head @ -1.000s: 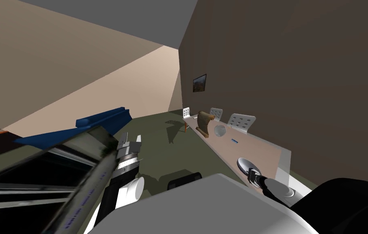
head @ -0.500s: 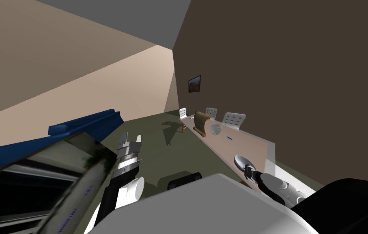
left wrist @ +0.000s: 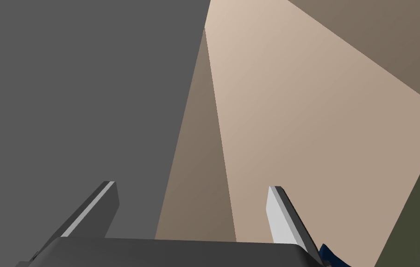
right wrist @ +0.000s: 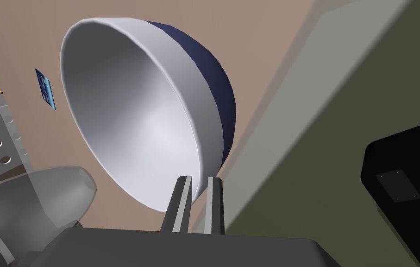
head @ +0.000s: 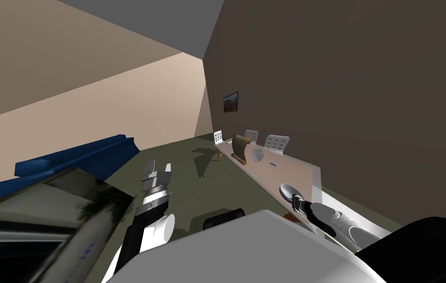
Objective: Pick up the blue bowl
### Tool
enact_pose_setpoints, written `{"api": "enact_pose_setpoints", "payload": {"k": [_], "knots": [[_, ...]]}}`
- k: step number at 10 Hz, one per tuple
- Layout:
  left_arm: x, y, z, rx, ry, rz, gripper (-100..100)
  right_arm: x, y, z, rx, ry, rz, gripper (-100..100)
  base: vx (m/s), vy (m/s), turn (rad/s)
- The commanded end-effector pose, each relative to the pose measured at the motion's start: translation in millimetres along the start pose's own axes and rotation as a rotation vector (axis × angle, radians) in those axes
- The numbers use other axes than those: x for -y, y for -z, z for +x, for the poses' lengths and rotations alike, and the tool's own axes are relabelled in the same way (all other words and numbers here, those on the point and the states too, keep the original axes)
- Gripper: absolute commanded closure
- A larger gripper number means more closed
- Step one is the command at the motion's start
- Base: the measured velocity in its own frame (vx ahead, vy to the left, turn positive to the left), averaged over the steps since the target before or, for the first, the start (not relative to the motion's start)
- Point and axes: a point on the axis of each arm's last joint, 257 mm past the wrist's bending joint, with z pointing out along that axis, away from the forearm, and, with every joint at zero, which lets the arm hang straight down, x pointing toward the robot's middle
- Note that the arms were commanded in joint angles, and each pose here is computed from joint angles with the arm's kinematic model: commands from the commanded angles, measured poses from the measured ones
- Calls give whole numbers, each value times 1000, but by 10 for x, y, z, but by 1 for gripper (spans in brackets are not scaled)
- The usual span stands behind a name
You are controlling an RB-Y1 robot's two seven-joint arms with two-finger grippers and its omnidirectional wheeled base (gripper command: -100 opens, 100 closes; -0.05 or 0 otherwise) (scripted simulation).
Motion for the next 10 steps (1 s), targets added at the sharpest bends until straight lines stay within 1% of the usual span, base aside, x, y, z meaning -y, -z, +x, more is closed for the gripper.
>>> {"api": "enact_pose_setpoints", "payload": {"k": [1, 2, 3, 5, 6, 7, 9, 10], "knots": [[0, 0, 0, 0, 0, 0, 0, 45, -28, -38, 7, 10, 1, 100, 24, 21, -88], [0, 0, 1, 0, 0, 0, 0, 115, -55, -124, 22, 33, -1, 100, 24, 22, -178], [0, 0, 0, 0, 0, 0, 0, 115, -55, -124, 22, 33, -1, 100, 21, 24, -98], [0, 0, 0, 0, 0, 0, 0, 266, -100, -293, 51, 72, -1, 100, 33, 33, -231], [0, 0, 0, 0, 0, 0, 0, 266, -100, -293, 51, 79, -1, 100, 18, 34, -98], [0, 0, 1, 0, 0, 0, 0, 345, -118, -376, 66, 99, 0, 100, 24, 28, -173], [0, 0, 1, 0, 0, 0, 0, 330, -120, -363, 63, 95, 0, 100, 14, 17, -45], [0, -1, 1, 0, 0, 0, 0, 330, -120, -365, 64, 98, -1, 0, 0, 0, 0]]}}
